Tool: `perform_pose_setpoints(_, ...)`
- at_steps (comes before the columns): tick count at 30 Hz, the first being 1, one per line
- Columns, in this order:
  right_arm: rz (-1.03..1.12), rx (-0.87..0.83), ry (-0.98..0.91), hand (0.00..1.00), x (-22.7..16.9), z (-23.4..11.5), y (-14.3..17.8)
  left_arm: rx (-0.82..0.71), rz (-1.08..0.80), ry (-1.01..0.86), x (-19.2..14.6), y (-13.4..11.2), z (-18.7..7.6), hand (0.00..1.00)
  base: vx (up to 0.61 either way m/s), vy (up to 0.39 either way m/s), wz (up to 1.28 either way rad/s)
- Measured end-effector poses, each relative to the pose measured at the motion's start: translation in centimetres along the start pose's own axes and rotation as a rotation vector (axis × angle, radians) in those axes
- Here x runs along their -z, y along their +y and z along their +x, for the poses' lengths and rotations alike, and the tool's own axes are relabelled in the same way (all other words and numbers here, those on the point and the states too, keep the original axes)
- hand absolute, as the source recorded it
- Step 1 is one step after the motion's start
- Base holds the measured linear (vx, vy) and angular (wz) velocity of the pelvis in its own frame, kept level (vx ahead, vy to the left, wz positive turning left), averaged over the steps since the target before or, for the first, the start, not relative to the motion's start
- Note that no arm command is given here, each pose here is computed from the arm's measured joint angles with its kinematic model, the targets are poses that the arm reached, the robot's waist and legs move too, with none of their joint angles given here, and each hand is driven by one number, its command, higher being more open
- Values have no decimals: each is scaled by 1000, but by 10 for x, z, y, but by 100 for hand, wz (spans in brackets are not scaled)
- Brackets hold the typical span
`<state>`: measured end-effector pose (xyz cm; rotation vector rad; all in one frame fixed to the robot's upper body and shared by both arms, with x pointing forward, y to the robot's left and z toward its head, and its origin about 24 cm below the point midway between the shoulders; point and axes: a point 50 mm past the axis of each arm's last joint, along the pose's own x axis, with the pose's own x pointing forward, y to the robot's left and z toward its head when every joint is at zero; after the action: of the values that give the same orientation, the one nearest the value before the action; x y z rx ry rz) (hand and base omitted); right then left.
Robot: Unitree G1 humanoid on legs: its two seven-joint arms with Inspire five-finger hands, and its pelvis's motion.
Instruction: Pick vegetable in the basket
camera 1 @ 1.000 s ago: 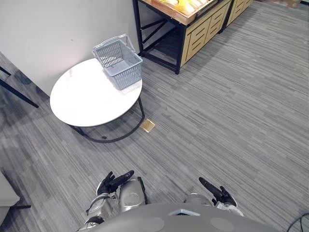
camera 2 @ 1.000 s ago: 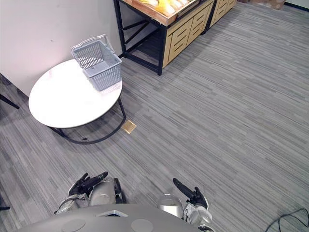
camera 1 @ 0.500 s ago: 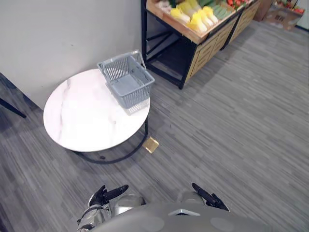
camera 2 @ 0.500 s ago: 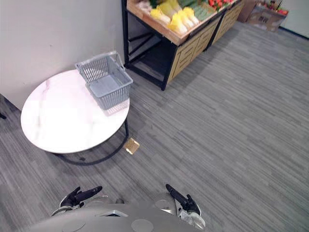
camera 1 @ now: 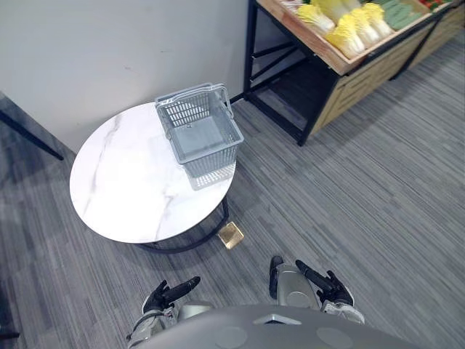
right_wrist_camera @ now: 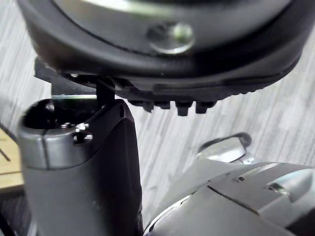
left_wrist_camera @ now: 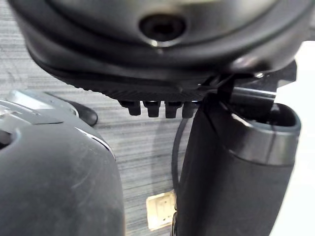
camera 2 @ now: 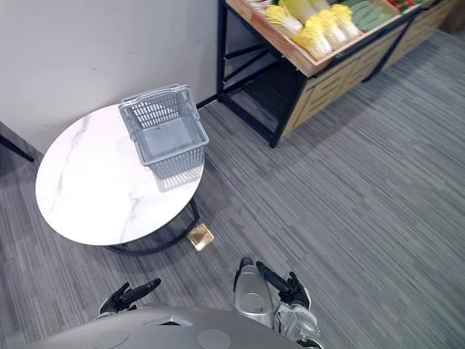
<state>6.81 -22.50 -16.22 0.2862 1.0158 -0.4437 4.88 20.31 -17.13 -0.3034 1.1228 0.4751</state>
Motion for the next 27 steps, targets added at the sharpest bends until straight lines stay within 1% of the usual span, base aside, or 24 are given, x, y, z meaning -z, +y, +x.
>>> perform_pose_setpoints(4,-52,-7,22,100,0,1,-2,6,-7,-1,0,-2,0,100,389,-240,54)
perform_pose_setpoints(6,-65,-3,49,100,5,0,-4,1,-22,-22,-6,1,1,100,281,-197,67)
perform_pose_setpoints(8,-77,-1,72,100,11,-1,-4,-1,3,-36,-12,3,2,100,216,-118,43)
perform_pose_setpoints(10,-91,1,77,100,11,-1,-2,3,68,-44,-17,7,3,100,172,-34,33)
perform_pose_setpoints(13,-65,28,79,100,12,-2,-6,13,109,-70,-23,6,3,100,170,103,45)
perform_pose_setpoints(15,-48,48,74,100,10,-2,-11,22,139,-77,-22,1,3,100,144,241,22)
perform_pose_setpoints(18,-13,0,98,100,20,-2,10,-11,191,-91,-32,13,4,100,73,165,25)
perform_pose_setpoints(20,11,3,116,100,25,-3,12,-28,192,-78,-30,17,4,100,52,72,14)
perform_pose_setpoints(23,24,18,108,100,23,-3,7,-35,205,-28,-19,19,3,100,30,41,-10)
perform_pose_setpoints(27,20,37,111,100,24,-4,-2,-19,239,-1,-13,15,2,100,-3,-36,-16)
